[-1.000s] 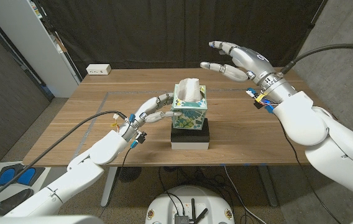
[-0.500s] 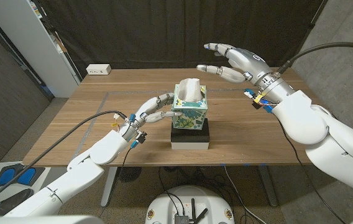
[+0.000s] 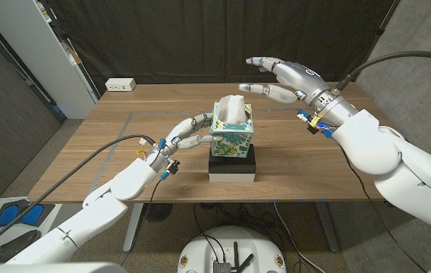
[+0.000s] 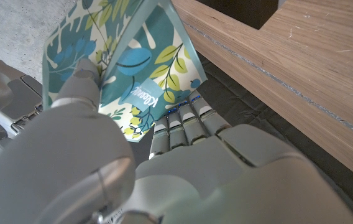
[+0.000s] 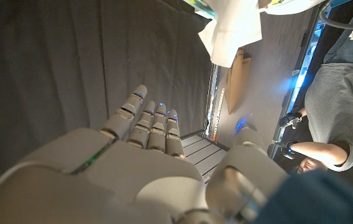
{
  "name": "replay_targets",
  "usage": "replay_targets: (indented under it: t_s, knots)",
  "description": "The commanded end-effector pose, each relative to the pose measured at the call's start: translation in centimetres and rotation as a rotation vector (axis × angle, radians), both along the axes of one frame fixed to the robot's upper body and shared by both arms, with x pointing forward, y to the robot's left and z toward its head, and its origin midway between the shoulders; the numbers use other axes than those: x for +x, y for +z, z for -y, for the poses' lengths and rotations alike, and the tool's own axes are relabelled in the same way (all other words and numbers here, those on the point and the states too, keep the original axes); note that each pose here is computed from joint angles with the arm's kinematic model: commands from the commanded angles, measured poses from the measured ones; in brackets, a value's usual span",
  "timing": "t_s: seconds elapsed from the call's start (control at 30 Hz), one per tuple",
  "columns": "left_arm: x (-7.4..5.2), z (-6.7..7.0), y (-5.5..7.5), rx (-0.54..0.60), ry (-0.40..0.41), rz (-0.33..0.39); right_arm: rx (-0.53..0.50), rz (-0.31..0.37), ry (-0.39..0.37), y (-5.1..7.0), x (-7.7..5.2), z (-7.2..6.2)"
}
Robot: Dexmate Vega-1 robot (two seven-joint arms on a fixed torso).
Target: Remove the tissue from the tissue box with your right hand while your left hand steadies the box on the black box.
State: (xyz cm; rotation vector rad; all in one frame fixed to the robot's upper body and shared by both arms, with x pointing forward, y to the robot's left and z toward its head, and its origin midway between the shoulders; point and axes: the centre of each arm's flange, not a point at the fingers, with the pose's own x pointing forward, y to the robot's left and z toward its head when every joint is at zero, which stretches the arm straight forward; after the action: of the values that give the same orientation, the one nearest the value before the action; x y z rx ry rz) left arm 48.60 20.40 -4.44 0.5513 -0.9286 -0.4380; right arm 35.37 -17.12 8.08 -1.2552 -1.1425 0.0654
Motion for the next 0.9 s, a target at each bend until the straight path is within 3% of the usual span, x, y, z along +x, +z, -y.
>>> replay_targets:
  t_s: [0.03, 0.9]
  knots:
    - [0.12, 0.10, 0.00, -0.002, 0.003, -0.001, -0.046, -0.017, 0.012, -0.20, 0.51, -0.51]
    - [-0.17, 0.38, 0.14, 0.002, 0.001, 0.009, -0.138, 0.034, -0.032, -0.13, -0.14, -1.22]
